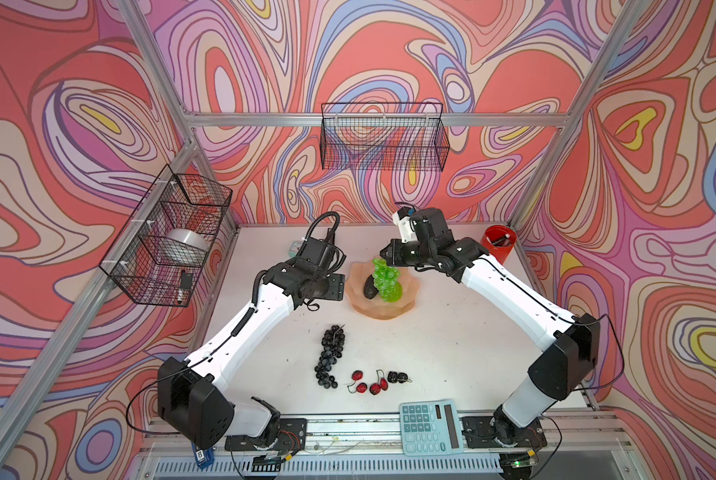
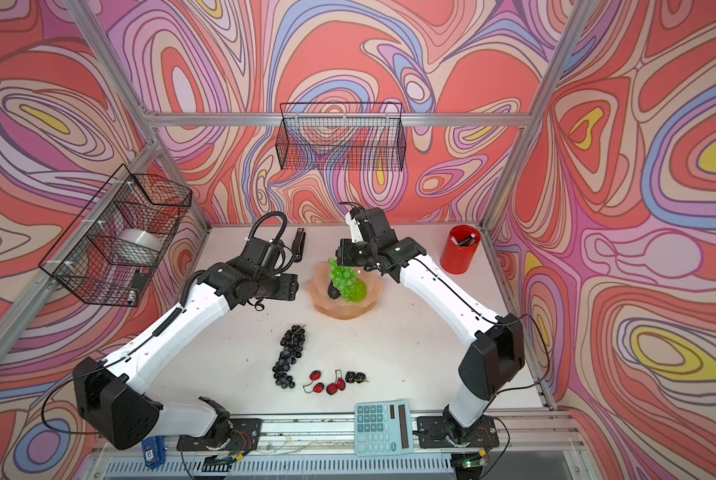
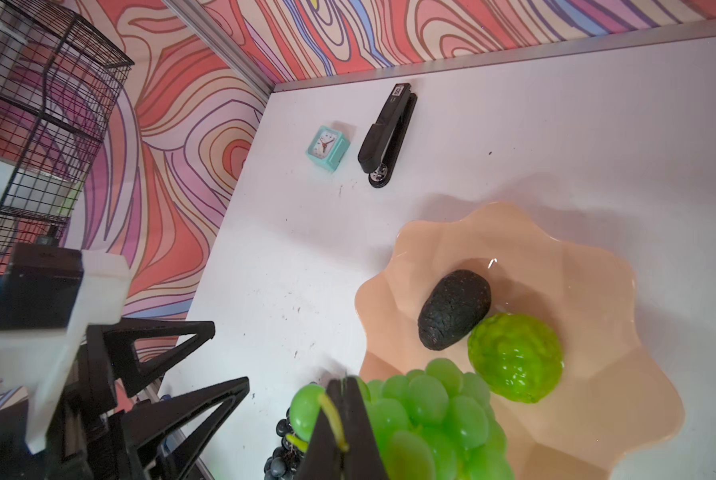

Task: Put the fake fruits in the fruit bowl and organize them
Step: 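Lift the green grapes with the right gripper and carry them into the bowl, then lower the green grapes into the bowl beside the green fruit and release, then move the left gripper down to the dark grape bunch and grasp its stem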

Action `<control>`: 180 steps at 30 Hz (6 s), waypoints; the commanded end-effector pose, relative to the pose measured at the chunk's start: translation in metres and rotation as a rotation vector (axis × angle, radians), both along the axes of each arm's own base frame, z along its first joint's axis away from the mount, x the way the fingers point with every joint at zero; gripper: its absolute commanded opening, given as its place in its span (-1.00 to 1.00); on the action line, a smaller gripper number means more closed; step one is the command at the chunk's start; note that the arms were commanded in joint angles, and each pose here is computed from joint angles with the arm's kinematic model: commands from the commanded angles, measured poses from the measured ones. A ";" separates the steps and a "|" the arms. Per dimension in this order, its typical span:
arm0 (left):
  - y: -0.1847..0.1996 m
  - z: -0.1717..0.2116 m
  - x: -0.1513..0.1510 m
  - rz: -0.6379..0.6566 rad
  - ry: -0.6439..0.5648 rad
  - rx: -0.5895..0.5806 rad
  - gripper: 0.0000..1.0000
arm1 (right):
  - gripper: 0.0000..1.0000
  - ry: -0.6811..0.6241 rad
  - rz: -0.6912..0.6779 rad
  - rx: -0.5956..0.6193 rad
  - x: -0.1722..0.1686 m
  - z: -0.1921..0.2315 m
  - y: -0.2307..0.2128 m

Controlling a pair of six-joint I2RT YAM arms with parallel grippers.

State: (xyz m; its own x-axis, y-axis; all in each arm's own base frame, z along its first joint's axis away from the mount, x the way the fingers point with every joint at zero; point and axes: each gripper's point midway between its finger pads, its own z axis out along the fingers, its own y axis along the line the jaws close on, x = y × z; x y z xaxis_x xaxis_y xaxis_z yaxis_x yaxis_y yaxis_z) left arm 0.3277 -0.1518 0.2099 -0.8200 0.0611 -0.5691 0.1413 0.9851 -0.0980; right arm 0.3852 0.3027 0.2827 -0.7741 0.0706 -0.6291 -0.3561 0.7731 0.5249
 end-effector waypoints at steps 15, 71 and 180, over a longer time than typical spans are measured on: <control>0.004 -0.003 -0.004 0.012 0.004 0.000 0.51 | -1.00 0.103 0.028 0.099 -0.010 -0.050 0.029; 0.003 -0.011 -0.007 -0.007 0.059 0.026 0.51 | -1.00 0.180 -0.050 -0.061 0.041 -0.177 -0.077; -0.003 -0.072 -0.085 -0.154 0.475 0.006 -1.00 | 0.03 -0.036 -0.051 -0.117 0.028 -0.111 -0.070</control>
State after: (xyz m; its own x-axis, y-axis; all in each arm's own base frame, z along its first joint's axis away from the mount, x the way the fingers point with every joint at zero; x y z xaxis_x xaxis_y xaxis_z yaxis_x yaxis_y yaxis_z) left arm 0.2477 -0.1633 0.1172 -0.9735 0.1943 -0.1203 0.2155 0.9557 -0.2003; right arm 0.4137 0.2295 0.1692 -0.7598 0.0208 -0.6499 -0.3250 0.8536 0.4072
